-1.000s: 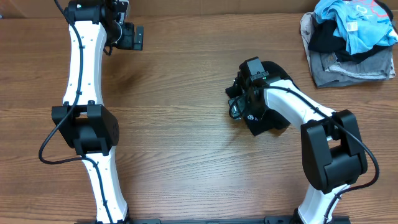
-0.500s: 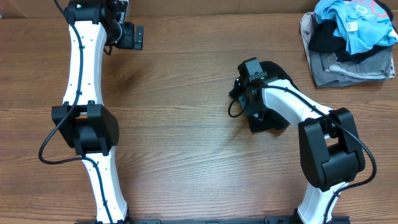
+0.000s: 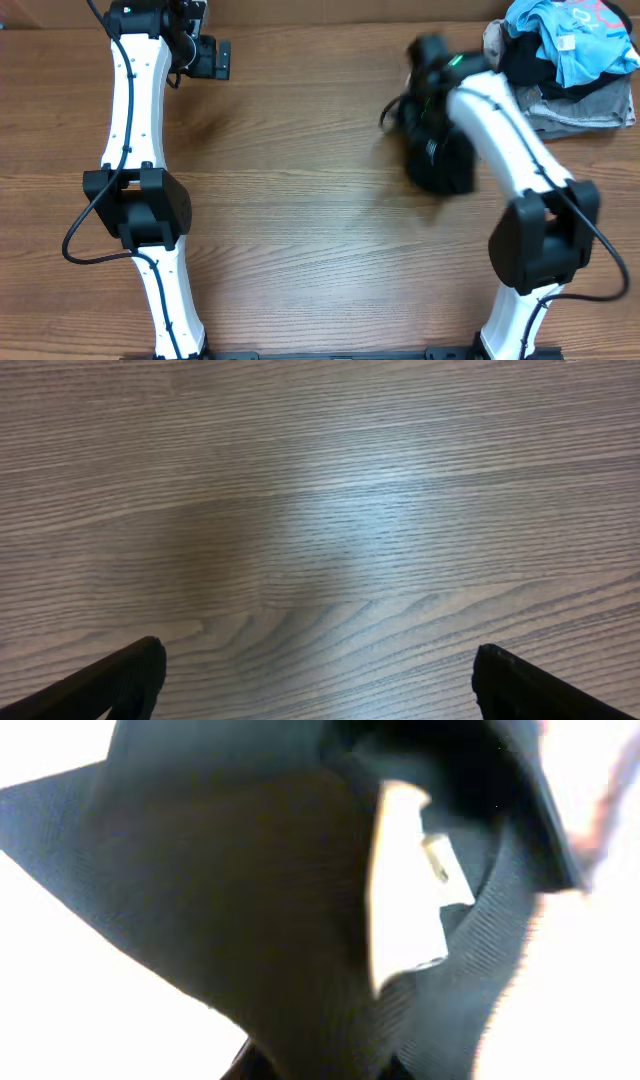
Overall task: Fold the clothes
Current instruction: 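Carry the shirt with the right gripper toward the clothes stack, then lower the shirt onto the clothes stack and open the right gripper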
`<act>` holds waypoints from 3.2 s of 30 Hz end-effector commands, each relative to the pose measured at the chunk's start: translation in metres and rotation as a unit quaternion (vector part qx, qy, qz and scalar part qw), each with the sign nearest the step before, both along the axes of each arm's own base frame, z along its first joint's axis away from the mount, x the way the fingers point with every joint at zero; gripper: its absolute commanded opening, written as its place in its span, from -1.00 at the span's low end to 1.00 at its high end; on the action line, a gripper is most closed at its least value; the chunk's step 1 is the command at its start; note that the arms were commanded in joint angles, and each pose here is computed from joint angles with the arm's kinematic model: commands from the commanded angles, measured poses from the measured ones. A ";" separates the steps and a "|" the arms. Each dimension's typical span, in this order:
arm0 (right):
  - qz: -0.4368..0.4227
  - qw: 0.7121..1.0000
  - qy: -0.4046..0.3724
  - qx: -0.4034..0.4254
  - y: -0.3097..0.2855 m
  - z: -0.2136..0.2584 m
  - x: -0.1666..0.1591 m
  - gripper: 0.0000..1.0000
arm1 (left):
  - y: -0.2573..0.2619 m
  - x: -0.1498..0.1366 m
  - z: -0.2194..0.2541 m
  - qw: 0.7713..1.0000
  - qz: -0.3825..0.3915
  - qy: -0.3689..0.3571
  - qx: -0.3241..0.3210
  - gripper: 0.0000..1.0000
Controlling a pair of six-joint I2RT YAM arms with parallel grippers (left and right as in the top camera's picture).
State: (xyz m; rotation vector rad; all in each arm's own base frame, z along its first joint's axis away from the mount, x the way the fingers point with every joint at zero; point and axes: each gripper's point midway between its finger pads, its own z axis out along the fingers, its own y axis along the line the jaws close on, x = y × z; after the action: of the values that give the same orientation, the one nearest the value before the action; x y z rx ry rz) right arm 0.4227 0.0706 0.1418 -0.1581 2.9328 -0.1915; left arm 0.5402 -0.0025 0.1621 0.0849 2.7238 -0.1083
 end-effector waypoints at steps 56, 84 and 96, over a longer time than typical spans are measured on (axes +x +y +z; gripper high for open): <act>-0.030 0.960 -0.259 -0.102 -0.187 0.078 0.171 1.00 | 0.004 0.031 0.011 0.998 0.005 -0.065 0.002 1.00; -0.155 0.946 -0.269 0.093 -0.271 0.000 0.183 -0.80 | 0.004 0.034 0.013 0.997 0.005 -0.074 0.001 1.00; -0.264 0.945 -0.047 0.186 -0.284 -0.166 0.106 -0.92 | 0.003 0.035 0.014 0.997 0.004 -0.076 0.000 1.00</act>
State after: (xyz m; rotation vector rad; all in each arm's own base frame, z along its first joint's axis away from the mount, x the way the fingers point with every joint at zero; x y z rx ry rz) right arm 0.5736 -0.2234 0.0786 0.5089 2.5483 0.1235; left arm 0.5746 -0.0017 0.1805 0.0909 2.5650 -0.0921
